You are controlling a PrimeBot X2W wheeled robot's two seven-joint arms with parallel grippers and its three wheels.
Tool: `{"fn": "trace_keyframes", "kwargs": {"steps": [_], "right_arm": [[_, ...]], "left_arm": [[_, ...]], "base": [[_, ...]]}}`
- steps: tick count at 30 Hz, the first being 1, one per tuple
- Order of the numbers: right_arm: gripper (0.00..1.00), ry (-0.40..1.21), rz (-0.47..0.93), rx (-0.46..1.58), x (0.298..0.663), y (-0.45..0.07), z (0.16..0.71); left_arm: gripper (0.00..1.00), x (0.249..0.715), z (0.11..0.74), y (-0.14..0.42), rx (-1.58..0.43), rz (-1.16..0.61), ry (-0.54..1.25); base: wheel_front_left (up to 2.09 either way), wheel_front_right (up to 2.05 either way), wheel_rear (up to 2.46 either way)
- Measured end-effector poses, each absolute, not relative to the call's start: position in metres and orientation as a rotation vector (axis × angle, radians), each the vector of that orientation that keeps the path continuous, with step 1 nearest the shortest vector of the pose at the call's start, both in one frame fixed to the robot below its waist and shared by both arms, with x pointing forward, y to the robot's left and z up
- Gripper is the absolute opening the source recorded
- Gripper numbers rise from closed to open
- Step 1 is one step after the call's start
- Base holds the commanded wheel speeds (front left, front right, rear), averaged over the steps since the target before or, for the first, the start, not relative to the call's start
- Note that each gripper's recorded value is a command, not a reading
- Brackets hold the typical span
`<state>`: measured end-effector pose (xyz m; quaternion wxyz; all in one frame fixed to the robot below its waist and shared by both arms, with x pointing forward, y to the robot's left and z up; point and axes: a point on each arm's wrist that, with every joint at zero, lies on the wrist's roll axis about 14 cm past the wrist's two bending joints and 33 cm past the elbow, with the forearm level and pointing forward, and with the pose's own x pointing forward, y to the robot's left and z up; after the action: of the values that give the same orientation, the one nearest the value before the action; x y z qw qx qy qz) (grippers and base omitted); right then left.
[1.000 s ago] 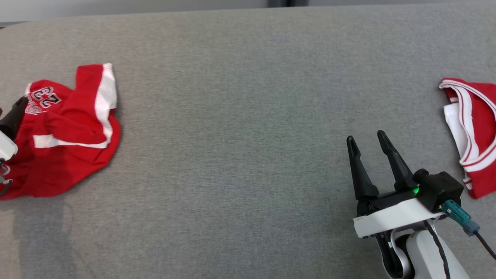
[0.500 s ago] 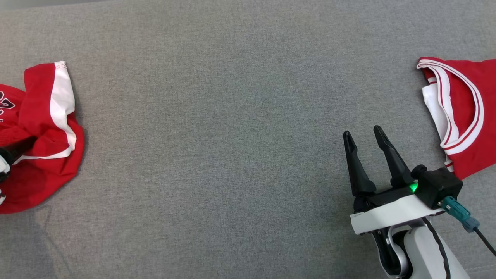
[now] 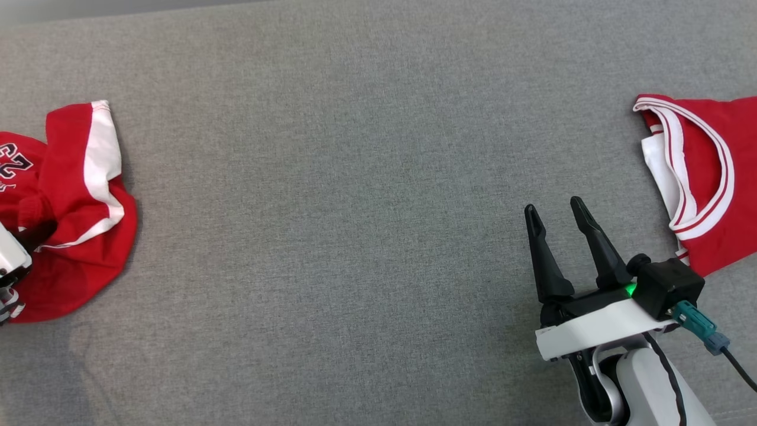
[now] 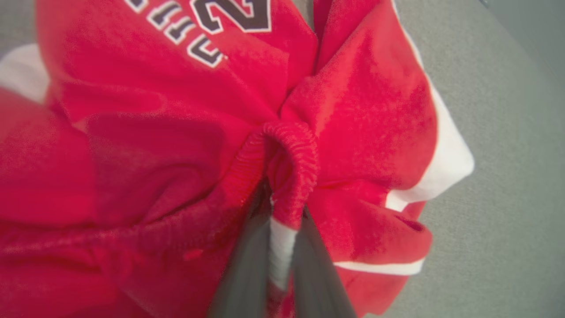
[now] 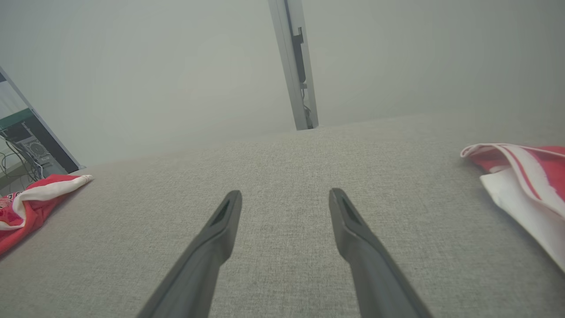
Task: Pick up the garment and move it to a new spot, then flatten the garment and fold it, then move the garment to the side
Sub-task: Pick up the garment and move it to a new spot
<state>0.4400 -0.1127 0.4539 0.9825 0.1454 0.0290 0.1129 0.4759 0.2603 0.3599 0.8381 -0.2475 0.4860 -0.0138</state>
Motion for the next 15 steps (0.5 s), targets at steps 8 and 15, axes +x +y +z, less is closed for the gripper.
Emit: {"fn": "trace_keyframes", "kwargs": {"steps": [8, 15], "right_arm": [[1.00, 0.012, 0.234, 0.301, 0.430, -0.111, 0.475], [1.00, -0.038, 0.222, 0.314, 0.413, -0.116, 0.497]], "left_arm": [[0.00, 0.484, 0.405, 0.249, -0.468, -0.105, 0.897], [0.00, 0.486, 0.463, 0.226, -0.402, -0.223, 0.766]], "base": [[0.00, 0.00, 0.00], [0.00, 0.00, 0.00]]}}
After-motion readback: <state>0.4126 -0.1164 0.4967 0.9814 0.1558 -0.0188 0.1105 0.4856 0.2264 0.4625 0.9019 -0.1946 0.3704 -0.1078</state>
